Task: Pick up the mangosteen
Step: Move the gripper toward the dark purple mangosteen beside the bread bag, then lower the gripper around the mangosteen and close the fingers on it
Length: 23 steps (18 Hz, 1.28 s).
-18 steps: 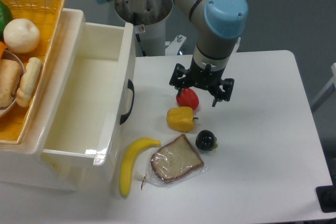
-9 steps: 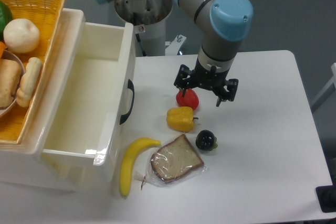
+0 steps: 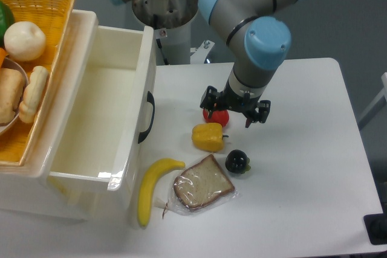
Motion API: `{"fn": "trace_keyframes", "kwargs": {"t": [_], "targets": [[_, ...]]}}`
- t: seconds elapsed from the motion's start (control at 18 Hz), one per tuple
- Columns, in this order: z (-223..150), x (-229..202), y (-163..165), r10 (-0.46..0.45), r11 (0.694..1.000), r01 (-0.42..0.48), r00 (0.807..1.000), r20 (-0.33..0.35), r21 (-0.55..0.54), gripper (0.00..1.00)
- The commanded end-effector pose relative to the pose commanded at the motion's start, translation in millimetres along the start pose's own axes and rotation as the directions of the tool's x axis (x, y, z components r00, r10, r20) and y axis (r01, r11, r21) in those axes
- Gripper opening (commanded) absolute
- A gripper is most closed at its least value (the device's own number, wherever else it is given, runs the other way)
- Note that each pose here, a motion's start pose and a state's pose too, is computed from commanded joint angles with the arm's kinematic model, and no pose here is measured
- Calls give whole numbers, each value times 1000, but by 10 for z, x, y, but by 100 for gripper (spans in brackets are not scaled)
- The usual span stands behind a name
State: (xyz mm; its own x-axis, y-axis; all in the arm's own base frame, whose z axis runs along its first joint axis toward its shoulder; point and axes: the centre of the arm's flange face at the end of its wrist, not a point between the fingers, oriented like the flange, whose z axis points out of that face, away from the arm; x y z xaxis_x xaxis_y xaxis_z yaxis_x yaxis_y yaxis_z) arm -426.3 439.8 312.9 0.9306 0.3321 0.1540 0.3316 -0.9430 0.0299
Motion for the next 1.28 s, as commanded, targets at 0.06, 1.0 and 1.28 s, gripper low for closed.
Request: {"fn": "trace_keyframes", "kwargs": {"t": [0.06,1.0,1.28], "targets": [[61,-26,-25,-4,1000,3,1000,-3,-1,100],[546,-510,-433,202,979,-203,979,35,26,100],[720,-566,-457,210,978,-211,977,16,11,100]]}}
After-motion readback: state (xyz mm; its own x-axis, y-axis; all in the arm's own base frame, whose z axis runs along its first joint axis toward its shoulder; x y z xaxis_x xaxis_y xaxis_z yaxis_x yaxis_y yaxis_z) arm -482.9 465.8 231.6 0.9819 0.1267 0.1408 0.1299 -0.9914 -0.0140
